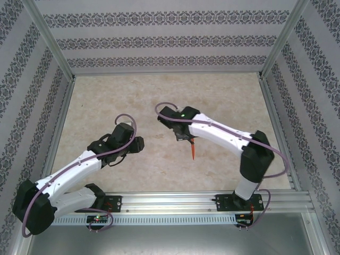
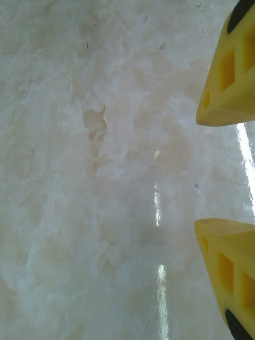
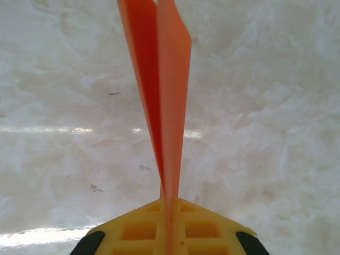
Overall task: Fold a paper plane with a square sheet of paper (pick it up from the middle)
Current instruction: Turn over the paper at the center of the table.
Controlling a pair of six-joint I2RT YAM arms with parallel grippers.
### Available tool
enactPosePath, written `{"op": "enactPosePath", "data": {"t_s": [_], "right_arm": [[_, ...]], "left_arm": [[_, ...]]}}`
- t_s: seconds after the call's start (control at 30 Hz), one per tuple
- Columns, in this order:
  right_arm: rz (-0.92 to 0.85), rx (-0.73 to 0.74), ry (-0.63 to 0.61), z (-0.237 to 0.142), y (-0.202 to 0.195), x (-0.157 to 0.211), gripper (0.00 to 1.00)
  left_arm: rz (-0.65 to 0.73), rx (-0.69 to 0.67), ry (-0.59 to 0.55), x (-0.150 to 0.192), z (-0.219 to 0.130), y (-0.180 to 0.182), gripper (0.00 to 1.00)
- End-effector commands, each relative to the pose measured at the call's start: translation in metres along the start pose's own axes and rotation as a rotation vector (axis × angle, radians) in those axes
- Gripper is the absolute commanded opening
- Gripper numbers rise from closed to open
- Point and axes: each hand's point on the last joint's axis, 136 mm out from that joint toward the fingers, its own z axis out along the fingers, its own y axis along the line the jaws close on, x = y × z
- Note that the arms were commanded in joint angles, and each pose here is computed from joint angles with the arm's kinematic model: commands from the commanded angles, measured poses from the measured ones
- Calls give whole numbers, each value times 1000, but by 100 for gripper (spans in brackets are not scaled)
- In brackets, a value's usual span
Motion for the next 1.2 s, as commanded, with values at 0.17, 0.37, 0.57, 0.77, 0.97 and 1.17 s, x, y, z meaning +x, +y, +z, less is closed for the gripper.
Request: {"op": "enactPosePath", "data": {"t_s": [0.17, 0.37, 0.57, 0.77, 0.97, 1.17], "right_arm": [[-136, 212, 74, 11, 23, 9, 5], [-132, 163, 144, 34, 62, 19, 7], [-125, 121, 209, 52, 89, 31, 8], [-111, 103, 254, 57, 100, 38, 12], [-53, 27, 285, 49, 114, 40, 27], [43, -176, 228, 24, 140, 21, 51]], "left_arm": [[-24, -83, -94, -3, -19, 29, 59], [-39, -121, -132, -1, -26, 44, 63], [-41, -132, -137, -1, -29, 48, 66], [-40, -130, -98, 4, -27, 45, 67], [-32, -126, -54, 11, -26, 44, 68], [-1, -157, -19, 15, -31, 48, 69]]}}
